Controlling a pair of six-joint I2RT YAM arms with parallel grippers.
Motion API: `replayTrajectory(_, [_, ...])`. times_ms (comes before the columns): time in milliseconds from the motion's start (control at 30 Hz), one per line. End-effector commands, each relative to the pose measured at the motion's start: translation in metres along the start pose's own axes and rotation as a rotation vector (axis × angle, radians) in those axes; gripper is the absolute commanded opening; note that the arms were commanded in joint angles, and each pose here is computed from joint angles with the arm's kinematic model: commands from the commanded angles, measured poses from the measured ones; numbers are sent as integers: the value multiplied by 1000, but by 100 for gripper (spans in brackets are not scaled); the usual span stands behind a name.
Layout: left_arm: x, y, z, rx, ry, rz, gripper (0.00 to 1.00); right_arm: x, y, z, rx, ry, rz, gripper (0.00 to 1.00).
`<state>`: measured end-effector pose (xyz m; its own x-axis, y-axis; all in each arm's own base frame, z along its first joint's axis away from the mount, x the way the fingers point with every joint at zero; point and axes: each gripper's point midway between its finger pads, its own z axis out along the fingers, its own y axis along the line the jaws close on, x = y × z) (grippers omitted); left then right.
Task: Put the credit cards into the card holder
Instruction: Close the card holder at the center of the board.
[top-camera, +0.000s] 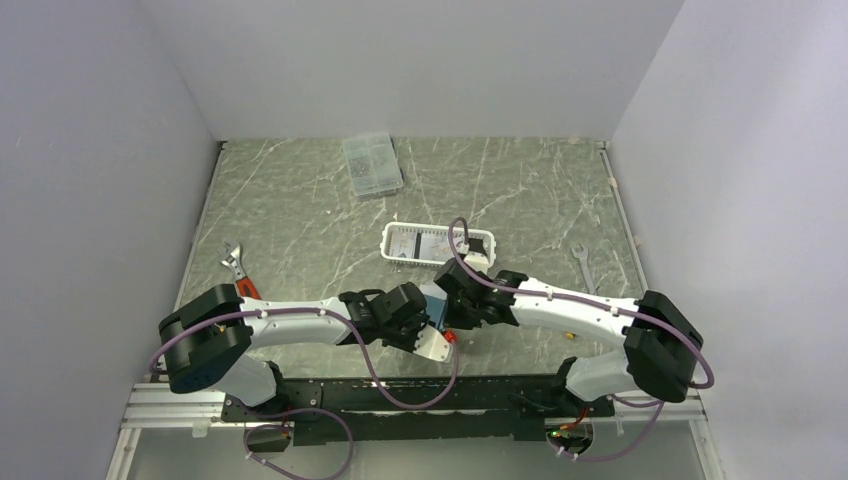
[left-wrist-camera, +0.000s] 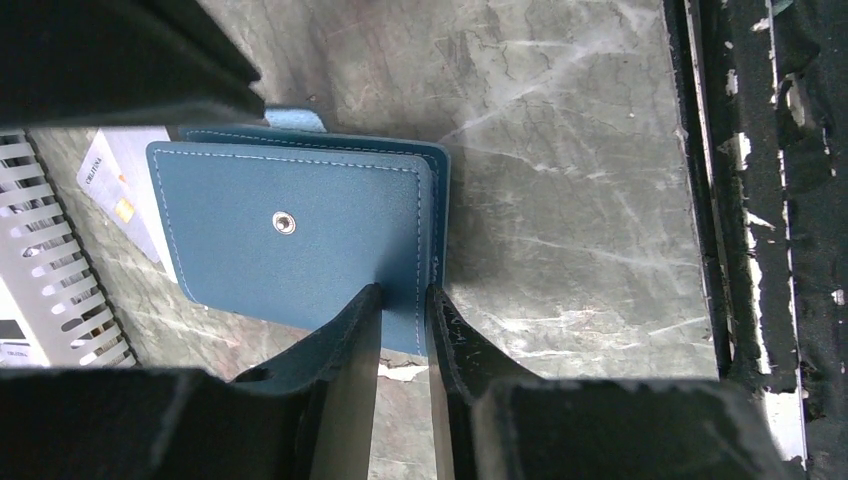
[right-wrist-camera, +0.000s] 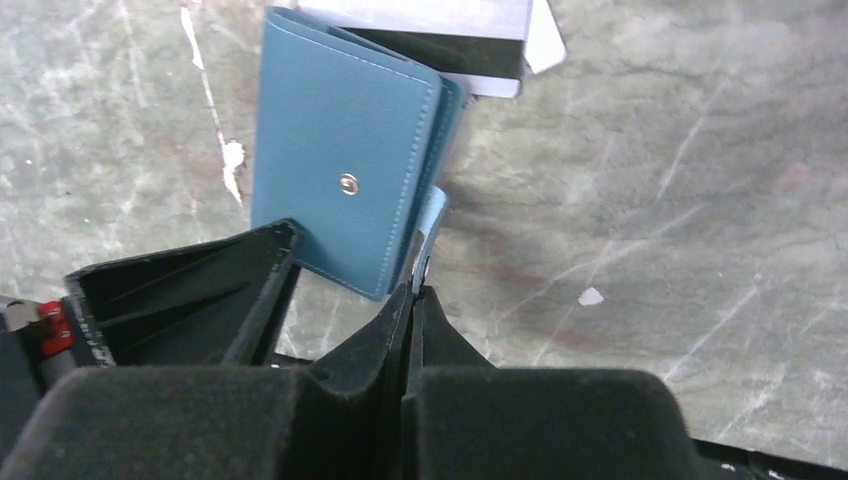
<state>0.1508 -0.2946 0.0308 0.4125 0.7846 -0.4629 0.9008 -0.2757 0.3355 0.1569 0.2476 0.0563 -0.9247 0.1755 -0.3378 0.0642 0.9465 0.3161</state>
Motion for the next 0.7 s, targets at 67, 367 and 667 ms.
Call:
replayTrajectory(67, [-6, -9, -1, 37, -41, 3, 27, -21, 42, 0, -93, -37, -119, 0])
replayTrajectory(367, [-7, -7, -1, 36, -44, 8, 27, -14, 54, 29, -73, 61, -216, 0])
replayTrajectory(667, [-9, -5, -1, 18, -62, 17, 27, -11, 49, 43, -96, 96, -198, 0])
